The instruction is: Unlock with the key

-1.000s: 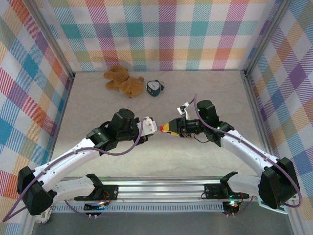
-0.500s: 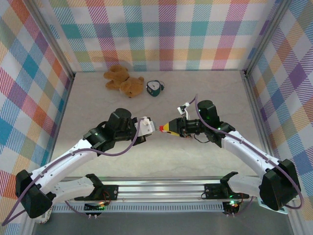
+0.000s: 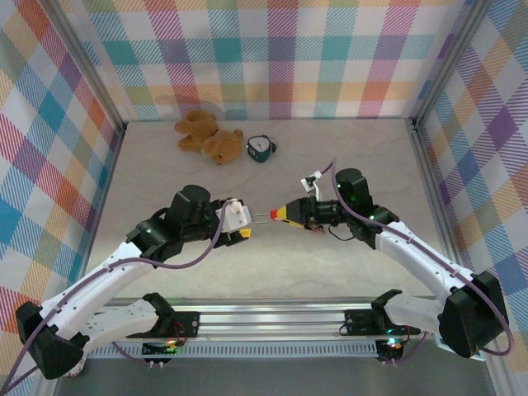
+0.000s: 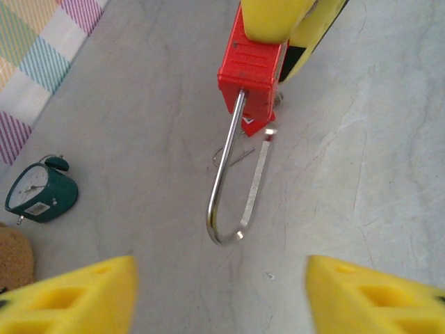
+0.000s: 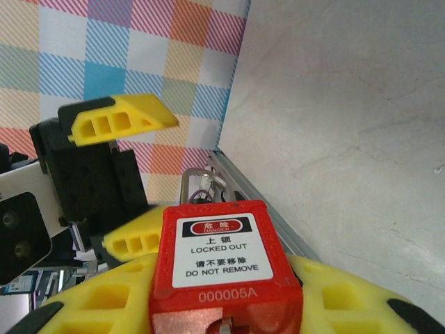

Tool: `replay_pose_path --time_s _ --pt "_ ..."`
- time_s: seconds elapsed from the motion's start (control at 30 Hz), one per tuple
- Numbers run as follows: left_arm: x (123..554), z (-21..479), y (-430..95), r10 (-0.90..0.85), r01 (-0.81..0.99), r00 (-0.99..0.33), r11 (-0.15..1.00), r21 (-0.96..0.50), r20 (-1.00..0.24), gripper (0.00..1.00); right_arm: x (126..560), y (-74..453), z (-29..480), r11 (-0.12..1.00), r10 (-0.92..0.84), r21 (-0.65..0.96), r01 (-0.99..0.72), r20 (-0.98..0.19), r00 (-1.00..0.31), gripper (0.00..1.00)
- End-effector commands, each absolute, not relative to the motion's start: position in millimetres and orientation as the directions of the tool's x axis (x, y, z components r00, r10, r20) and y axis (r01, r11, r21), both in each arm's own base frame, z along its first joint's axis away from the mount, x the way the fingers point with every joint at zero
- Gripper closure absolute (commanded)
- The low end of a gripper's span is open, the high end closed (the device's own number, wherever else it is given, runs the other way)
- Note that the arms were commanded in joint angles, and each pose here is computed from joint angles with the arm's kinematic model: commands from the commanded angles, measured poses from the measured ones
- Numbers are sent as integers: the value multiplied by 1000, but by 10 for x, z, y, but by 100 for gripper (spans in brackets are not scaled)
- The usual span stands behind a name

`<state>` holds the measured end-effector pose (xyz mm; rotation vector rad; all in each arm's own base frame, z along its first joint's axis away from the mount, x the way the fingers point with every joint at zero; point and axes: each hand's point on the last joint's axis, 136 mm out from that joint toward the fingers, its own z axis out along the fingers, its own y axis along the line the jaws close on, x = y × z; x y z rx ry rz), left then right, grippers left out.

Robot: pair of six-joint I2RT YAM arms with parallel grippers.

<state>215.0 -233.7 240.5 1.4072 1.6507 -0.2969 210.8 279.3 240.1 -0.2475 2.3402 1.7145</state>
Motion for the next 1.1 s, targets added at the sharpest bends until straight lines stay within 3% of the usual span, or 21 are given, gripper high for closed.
replay_pose_path --time_s 0.0,0.17,0.37,0.57,0.83,1.07 --pt "2168 2689 -2358 626 870 90 330 367 -775 24 2124 2817 2537 280 -6 903 -325 -337 -942 80" --pt "2110 2900 -2697 572 903 147 256 346 -807 22 2097 2874 2508 286 -24 898 -333 -341 -940 80" --pt "2088 2781 -2984 573 930 167 178 320 -802 31 2062 2889 2521 292 -34 892 -344 -350 -936 80" --pt "2070 2668 -3072 573 941 158 160 299 -804 36 2040 2896 2518 289 -41 893 -346 -349 -936 80" --pt "2043 2567 -3108 583 954 138 139 266 -800 51 2048 2923 2533 281 -41 894 -349 -352 -935 81" --pt "2036 2438 -3089 604 959 115 140 248 -789 52 2046 2944 2546 276 -44 895 -351 -353 -935 81"
